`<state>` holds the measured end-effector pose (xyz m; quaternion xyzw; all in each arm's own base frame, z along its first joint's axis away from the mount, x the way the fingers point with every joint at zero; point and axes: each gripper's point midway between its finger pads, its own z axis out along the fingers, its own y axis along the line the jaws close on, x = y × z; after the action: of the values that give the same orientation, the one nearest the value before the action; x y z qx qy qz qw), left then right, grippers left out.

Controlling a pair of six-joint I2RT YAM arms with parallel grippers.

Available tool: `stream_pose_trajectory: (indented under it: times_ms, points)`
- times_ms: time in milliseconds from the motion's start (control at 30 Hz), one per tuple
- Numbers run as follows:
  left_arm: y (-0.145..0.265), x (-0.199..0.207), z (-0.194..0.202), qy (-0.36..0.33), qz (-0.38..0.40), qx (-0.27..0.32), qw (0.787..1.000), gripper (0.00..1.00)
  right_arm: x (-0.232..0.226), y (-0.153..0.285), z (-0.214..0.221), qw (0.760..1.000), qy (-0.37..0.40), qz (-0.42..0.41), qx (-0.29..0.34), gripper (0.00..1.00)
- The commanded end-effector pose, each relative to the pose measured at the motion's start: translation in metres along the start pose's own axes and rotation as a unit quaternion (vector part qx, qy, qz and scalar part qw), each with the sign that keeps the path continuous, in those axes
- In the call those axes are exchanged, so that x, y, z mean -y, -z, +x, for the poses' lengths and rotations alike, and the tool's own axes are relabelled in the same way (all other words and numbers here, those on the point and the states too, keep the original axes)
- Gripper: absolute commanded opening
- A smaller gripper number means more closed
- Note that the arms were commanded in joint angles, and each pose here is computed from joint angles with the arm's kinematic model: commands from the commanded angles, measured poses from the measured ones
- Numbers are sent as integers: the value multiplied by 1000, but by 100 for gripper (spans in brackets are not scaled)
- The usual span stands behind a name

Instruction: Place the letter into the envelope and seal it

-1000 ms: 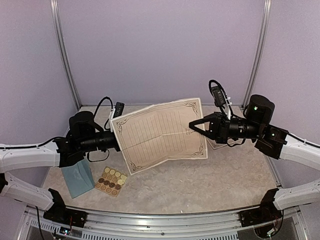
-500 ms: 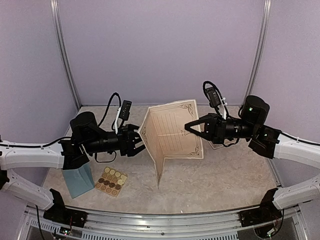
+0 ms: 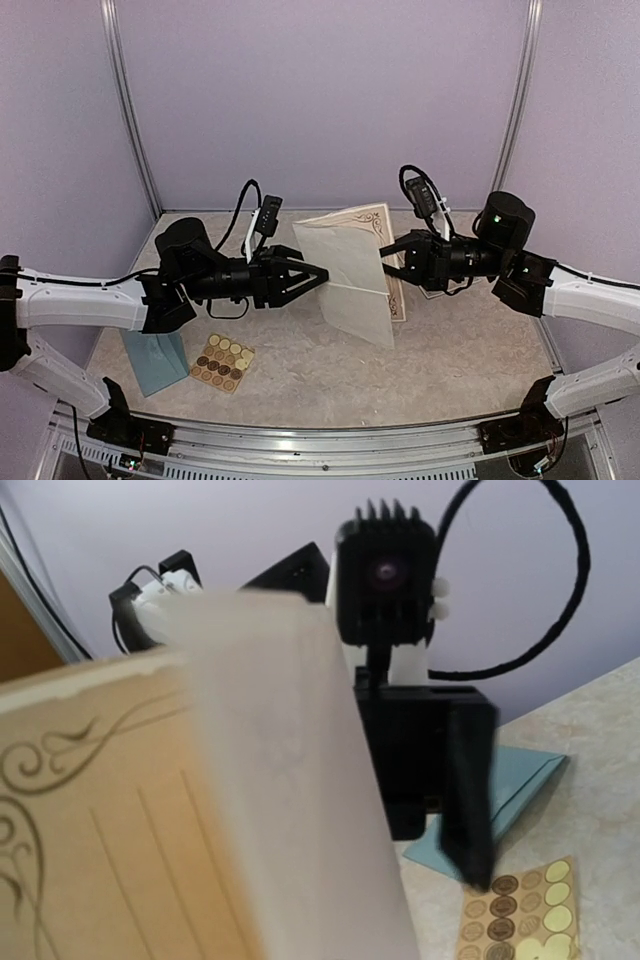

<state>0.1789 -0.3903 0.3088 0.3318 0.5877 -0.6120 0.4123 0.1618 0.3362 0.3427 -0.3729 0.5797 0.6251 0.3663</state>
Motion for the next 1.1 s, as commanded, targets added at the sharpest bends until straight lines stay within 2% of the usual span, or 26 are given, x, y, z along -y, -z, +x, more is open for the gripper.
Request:
stream_pose_trajectory:
  times_ms: [0, 133, 267, 333, 600, 733, 900, 1067]
  points:
    - [-6, 19, -10, -16, 45, 9, 999, 44, -1, -4, 5, 1000, -1, -6, 0, 0]
    - [-4, 19, -8, -14, 43, 9, 999, 19, 7, -2, 1, 1000, -1, 21, 13, 0]
    - [-1, 19, -7, -12, 39, 11, 999, 1, 15, 2, -3, 998, -4, 49, 29, 0]
    - [1, 18, -6, -11, 34, 12, 999, 0, 18, 4, -5, 997, -5, 62, 37, 7]
    - [17, 19, -20, -20, 2, 50, 999, 0, 33, 36, -15, 983, -8, 152, 102, 54]
    - [22, 14, -30, -20, -25, 71, 997, 0, 26, 38, -8, 986, -1, 137, 96, 78]
    - [23, 16, -35, -17, -27, 76, 997, 0, 14, 27, 9, 995, -8, 79, 65, 88]
    - [24, 19, -36, -17, -19, 78, 997, 0, 16, 11, 22, 997, -12, 66, 34, 90]
